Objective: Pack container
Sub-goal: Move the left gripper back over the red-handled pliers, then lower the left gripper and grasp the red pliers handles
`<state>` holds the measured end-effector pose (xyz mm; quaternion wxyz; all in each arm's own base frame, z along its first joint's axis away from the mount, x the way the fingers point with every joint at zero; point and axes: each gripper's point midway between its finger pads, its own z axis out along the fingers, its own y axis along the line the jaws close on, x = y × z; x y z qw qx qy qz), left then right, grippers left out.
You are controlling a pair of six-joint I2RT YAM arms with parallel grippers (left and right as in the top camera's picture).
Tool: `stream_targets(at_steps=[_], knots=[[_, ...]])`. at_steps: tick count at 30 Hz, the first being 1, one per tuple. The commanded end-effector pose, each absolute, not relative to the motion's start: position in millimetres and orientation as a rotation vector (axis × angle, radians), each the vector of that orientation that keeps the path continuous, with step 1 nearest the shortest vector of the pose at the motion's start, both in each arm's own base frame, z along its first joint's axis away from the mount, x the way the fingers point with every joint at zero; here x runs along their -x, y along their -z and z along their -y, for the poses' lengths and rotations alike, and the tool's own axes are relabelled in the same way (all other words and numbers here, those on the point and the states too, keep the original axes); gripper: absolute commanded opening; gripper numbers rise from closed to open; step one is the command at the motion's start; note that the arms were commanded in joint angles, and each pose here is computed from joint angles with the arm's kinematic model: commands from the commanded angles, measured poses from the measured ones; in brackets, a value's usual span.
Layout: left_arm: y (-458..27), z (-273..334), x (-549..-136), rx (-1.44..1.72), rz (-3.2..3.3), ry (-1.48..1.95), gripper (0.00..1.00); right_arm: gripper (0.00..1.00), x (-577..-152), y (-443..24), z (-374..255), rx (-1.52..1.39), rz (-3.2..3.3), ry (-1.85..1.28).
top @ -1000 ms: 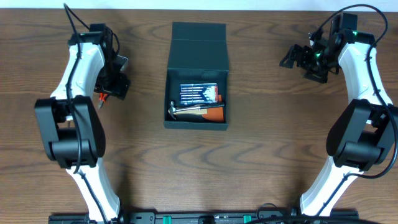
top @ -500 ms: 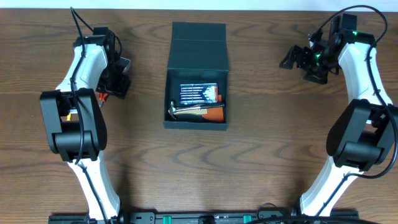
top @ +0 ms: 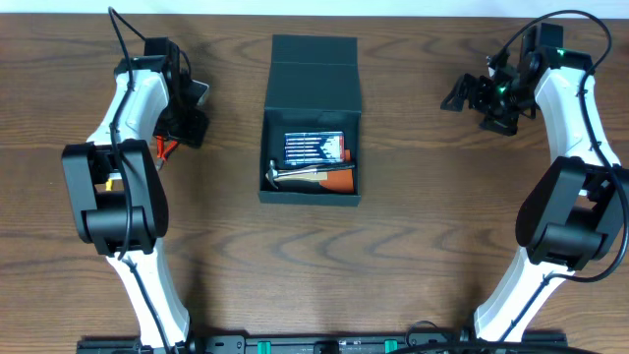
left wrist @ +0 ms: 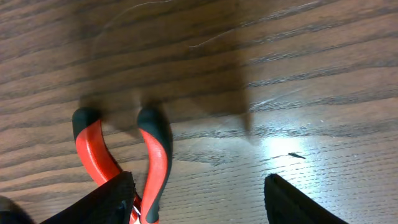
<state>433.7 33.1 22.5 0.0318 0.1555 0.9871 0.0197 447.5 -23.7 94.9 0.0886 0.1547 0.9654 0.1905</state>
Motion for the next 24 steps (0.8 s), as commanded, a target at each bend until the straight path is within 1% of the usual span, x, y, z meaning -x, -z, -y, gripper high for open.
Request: stream_targets(at_steps=[1,4,10,24], knots=[[-14.8,-44.2,-430.0,-0.459,-3.06,-0.034,0.66,0.99,-446.4,-89.4,19.9,-0.464,-2.893,-0.562],[-10.2,-50.0,-425.5,-0.445,-3.083,-0.022,0.66,0.99,-446.6,-89.3,20.1,-0.463,-2.893,-0.56],[4.1,-40.0,-413.3,-0.543,-3.128,0.069,0.66,0.99,-446.7,-89.4,20.1,-0.464,-2.892,-0.561],[4.6,-38.2,-414.3,-0.558,-3.122,0.068,0.64,0.99,-446.4,-89.3,20.0,-0.464,-2.893,-0.562]])
